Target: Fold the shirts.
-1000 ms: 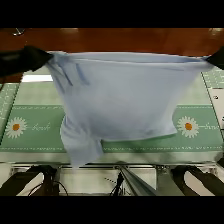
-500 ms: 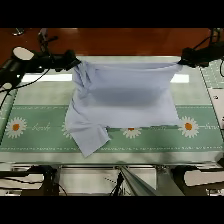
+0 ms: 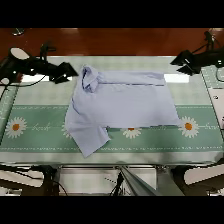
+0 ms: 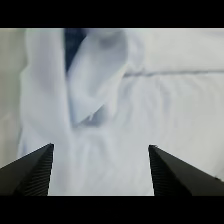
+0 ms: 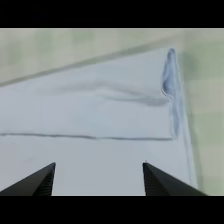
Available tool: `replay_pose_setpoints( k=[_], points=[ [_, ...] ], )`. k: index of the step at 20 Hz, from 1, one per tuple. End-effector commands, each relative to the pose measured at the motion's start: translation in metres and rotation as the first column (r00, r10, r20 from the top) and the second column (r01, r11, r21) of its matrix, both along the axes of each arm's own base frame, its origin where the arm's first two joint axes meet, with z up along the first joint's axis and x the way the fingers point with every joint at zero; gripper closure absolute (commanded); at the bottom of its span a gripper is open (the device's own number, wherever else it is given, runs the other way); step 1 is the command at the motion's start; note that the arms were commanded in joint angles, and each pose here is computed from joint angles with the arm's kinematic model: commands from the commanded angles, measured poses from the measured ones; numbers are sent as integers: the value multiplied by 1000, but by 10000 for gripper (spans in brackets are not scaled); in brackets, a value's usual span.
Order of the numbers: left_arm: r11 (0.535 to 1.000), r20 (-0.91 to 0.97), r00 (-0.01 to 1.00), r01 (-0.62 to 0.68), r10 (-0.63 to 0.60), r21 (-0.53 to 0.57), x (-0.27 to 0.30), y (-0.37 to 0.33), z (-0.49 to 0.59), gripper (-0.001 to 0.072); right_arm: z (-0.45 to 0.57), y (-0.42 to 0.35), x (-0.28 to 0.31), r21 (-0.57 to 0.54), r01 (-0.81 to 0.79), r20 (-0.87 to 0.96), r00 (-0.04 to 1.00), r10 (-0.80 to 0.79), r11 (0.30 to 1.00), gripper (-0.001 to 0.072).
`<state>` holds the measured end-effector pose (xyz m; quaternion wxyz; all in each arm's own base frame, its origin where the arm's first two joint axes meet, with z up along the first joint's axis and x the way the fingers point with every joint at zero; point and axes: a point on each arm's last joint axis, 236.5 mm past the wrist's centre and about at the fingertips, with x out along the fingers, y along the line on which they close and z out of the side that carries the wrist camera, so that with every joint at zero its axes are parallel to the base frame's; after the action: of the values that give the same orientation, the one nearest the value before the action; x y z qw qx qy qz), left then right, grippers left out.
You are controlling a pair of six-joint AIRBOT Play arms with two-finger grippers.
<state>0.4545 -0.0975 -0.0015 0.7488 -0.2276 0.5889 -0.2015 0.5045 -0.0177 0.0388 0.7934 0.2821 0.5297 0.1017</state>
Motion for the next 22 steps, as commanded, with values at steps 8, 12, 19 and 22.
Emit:
replay_pose_setpoints(
  k=[8, 12, 19, 22],
  points=[
    [930, -237, 919, -348, 315, -115, -181, 87, -46, 7, -2, -54, -142, -99, 187, -31, 981, -191, 977, 86],
    [831, -257, 877, -472, 407, -295, -196, 57, -63, 7, -15, -7, -172, 33, 205, 24, 978, -206, 978, 92],
    [805, -276, 858, -506, 433, -311, -199, 50, -78, 8, -22, 6, -191, 47, 188, 7, 982, -188, 981, 92],
    [814, -291, 865, -489, 409, -312, -201, 43, -81, 8, -22, 6, -191, 48, 188, 7, 982, -189, 981, 92]
  ],
)
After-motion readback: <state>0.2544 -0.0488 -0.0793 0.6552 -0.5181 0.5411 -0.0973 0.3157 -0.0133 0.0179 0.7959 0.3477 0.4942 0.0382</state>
